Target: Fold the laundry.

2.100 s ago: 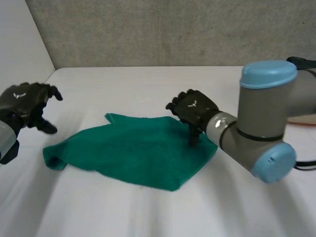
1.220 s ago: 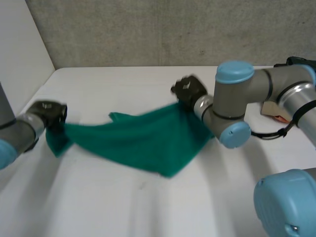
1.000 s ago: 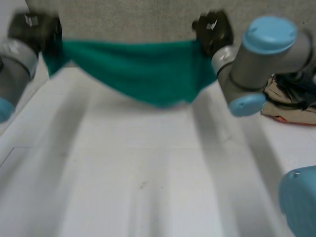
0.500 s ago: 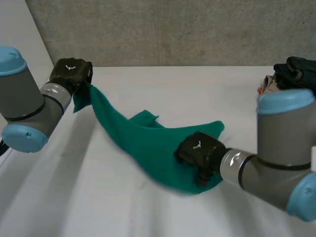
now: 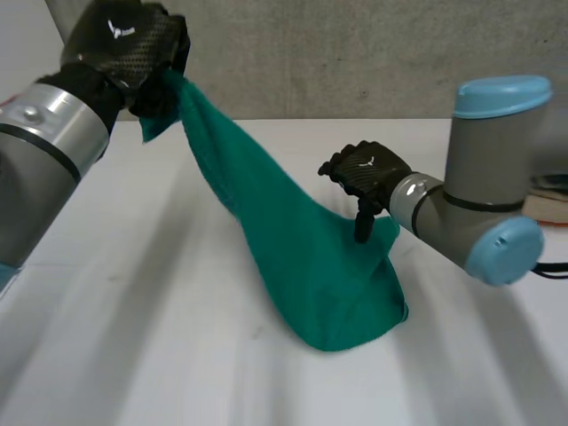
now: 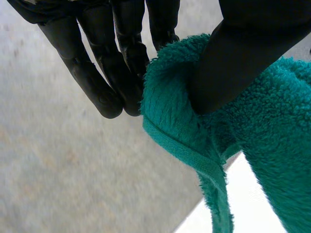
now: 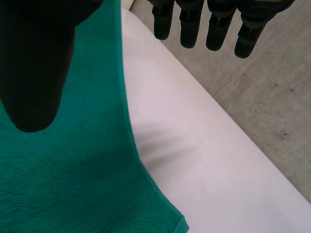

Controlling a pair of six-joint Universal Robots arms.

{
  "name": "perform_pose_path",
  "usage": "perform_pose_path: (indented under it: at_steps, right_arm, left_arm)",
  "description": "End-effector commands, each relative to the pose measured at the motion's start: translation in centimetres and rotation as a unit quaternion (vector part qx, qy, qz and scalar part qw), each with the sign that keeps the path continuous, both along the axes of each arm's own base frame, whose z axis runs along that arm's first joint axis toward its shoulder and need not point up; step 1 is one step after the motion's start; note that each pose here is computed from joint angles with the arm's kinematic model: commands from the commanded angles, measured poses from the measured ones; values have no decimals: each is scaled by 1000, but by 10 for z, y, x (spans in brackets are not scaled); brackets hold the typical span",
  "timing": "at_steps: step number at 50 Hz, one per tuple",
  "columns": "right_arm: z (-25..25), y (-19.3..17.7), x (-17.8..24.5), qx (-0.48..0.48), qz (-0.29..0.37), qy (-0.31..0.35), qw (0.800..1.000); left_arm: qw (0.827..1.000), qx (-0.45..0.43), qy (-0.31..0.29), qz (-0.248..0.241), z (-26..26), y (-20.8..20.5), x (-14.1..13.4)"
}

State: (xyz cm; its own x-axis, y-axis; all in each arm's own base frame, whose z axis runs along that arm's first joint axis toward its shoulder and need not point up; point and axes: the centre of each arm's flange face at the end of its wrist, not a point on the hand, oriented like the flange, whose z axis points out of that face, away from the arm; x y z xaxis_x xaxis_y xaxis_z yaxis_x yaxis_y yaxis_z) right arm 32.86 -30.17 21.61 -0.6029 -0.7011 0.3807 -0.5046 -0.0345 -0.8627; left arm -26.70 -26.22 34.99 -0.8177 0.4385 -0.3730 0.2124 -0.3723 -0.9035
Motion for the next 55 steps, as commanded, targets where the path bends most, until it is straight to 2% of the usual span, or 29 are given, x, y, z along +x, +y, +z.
perform_pose_path:
  at_steps: [1, 11, 14, 18, 19, 22, 23, 28, 31, 33, 38, 42, 45, 50, 55]
  right_arm:
    - [-44, -29, 14, 33, 11, 55, 998]
    - [-77, -57, 24, 36, -11, 41, 998]
    - [-73, -64, 23, 22, -22, 35, 999]
    - [-36, -85, 12, -41, -75, 9, 996]
    - [-12, -96, 6, -84, -107, -15, 991]
    - [30, -111, -4, -153, -151, -66, 974]
    - [56, -114, -8, -190, -162, -97, 963]
    - [126, -109, -20, -282, -173, -156, 931]
    - [153, -102, -31, -312, -183, -166, 917]
    - [158, -99, -36, -312, -187, -164, 917]
    - [135, -89, -51, -251, -189, -128, 941]
    - [84, -75, -66, -165, -174, -75, 968]
    - [54, -65, -72, -119, -161, -48, 979]
    - [-20, -27, -78, -14, -116, 23, 993]
    - [-67, 2, -71, 33, -64, 70, 995]
  left_arm:
    - [998, -56, -5, -32, 30, 32, -1]
    - [997, -64, -5, -44, 34, 43, 5]
    - [997, -63, -7, -41, 32, 39, 7]
    - [997, -70, -11, -18, 29, 18, 15]
    - [997, -75, -14, -7, 27, 4, 18]
    - [996, -87, -19, 11, 27, -20, 21]
    - [994, -100, -21, 21, 30, -33, 22]
    - [989, -144, -12, 42, 54, -55, 18]
    - [986, -154, 4, 64, 66, -64, 17]
    - [986, -149, 9, 78, 64, -70, 18]
    - [990, -97, -3, 100, 30, -81, 18]
    - [994, -35, -37, 97, -15, -79, 18]
    - [993, 12, -64, 96, -50, -74, 20]
    - [980, 114, -143, 82, -136, -58, 24]
    - [965, 155, -201, 59, -186, -54, 21]
